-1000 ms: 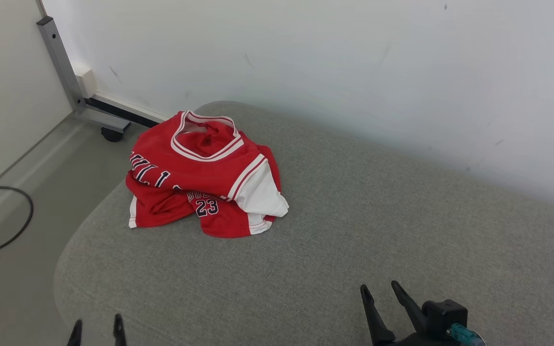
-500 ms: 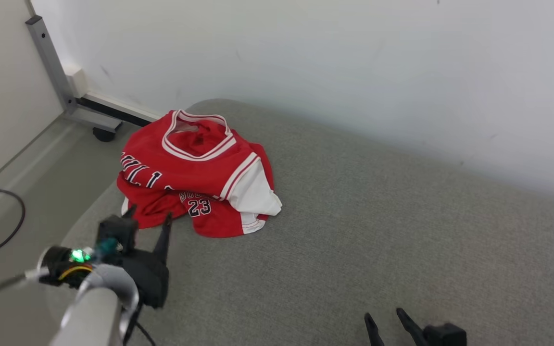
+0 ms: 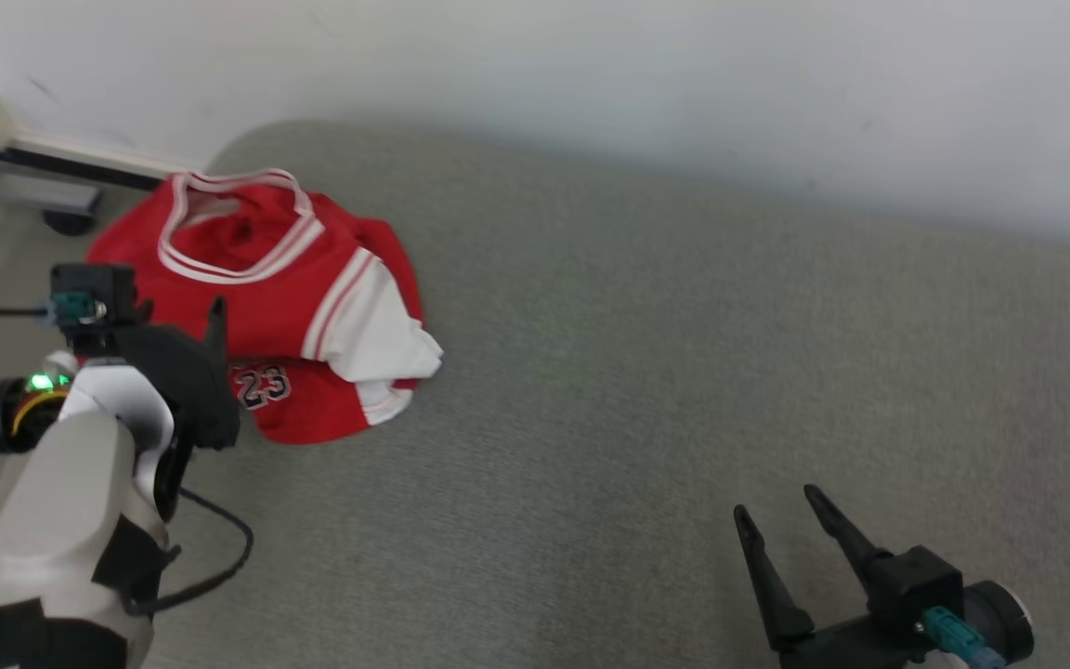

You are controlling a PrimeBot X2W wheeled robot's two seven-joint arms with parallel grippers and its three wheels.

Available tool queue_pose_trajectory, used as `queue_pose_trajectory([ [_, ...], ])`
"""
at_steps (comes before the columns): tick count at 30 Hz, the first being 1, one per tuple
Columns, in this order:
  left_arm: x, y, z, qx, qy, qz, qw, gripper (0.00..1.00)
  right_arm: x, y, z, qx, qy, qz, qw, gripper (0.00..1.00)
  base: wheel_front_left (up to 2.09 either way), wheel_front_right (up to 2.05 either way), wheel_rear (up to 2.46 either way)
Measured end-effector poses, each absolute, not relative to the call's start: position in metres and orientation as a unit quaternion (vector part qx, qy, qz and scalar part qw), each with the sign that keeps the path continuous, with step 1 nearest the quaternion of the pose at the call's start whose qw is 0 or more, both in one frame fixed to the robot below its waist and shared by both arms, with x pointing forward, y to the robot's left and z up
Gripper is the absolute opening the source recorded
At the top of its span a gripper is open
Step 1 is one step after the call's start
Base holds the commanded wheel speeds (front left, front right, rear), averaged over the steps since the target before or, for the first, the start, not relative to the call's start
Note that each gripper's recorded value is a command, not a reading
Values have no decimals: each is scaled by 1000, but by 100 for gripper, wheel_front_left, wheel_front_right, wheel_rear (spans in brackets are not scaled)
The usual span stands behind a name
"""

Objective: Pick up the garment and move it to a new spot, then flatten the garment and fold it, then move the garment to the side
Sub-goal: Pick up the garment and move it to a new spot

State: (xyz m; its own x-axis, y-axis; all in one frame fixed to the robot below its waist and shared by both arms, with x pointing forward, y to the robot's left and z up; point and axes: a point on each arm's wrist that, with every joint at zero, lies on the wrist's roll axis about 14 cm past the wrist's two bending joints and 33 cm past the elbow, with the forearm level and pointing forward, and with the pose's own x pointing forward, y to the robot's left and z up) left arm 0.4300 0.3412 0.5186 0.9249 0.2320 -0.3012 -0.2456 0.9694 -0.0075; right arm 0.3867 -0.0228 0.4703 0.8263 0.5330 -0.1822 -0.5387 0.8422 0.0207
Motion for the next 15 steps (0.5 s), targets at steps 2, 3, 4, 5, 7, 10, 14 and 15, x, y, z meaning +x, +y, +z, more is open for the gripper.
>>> queue_pose_trajectory([
  [2, 448, 335, 509, -19, 171, 112, 979, 100, 391, -32, 467, -16, 98, 270, 958, 100, 0, 0, 0],
  [3, 455, 331, 503, -23, 181, 110, 977, 100, 393, -38, 466, -15, 102, 263, 959, 100, 0, 0, 0],
  [4, 462, 329, 496, -24, 191, 109, 975, 100, 396, -43, 464, -14, 104, 257, 961, 100, 0, 0, 0],
  [5, 468, 326, 487, -26, 204, 107, 973, 100, 399, -48, 461, -13, 109, 248, 962, 100, 0, 0, 0],
  [7, 477, 317, 467, -33, 233, 102, 967, 100, 402, -57, 451, -9, 124, 236, 964, 100, 0, 0, 0],
  [10, 481, 303, 430, -42, 281, 96, 954, 100, 399, -67, 434, -5, 152, 224, 963, 100, 0, 0, 0],
  [14, 488, 300, 405, -41, 314, 107, 943, 79, 399, -79, 421, -2, 171, 204, 964, 100, 0, 0, 0],
  [15, 490, 299, 401, -39, 318, 106, 941, 46, 398, -82, 419, -1, 174, 200, 964, 100, 0, 0, 0],
])
